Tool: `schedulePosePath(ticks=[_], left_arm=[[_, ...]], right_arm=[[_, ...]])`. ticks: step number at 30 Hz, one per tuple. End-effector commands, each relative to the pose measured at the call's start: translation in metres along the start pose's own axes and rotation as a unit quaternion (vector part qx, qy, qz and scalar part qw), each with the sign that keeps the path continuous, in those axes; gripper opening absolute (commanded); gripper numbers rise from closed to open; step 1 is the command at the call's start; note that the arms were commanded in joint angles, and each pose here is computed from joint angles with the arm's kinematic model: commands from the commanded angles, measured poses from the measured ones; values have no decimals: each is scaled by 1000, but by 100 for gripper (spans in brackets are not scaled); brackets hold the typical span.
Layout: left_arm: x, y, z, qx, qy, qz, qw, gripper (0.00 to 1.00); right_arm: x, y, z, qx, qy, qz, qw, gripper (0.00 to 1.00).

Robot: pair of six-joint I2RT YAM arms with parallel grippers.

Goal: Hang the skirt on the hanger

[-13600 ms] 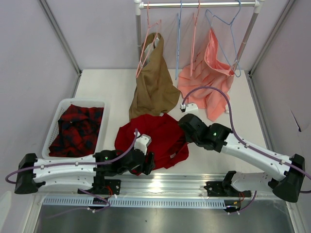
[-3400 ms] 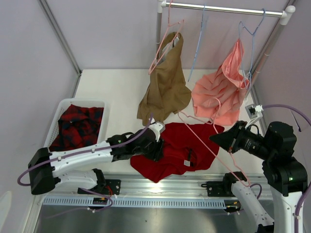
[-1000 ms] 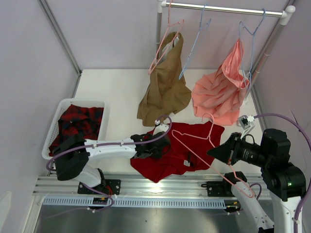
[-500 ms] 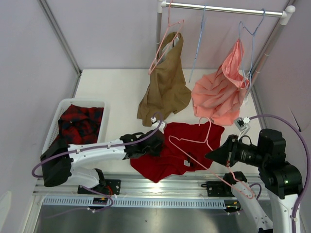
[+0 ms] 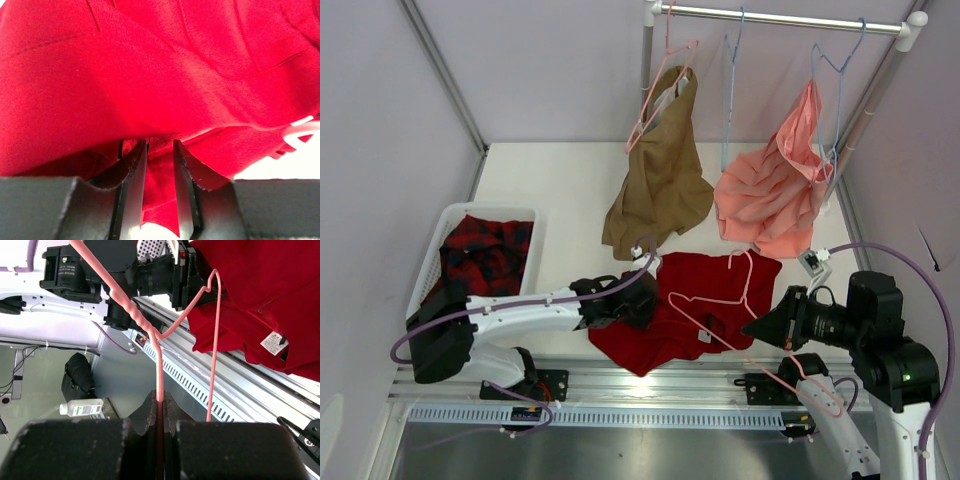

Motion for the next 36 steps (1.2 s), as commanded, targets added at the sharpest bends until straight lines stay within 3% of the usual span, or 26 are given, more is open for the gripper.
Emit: schedulePosePath(ticks=[1, 23, 31, 36], left_arm=[[5, -2, 5, 6, -3, 2, 1000, 33], [12, -1, 4, 39, 15, 38, 998, 30], [8, -2, 8, 37, 9, 37, 999, 8], [5, -2, 10, 33, 3, 33, 999, 0]], right_arm=[[0, -1, -2, -6, 0, 5, 1000, 0], [3, -5, 0, -7, -4, 0, 1000, 0], [4, -5, 1, -7, -3, 3, 1000, 0], [6, -6, -1, -3, 7, 15, 1000, 0]])
Point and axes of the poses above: each gripper's point midway between its finger pads, its own x axis out along the fingers, its own y axis along the line the jaws close on, z = x × y, the point moved 7 cm from there along -x, back along the fingers, and after that the axes turned 14 degrees about x, right-handed, at the moved point
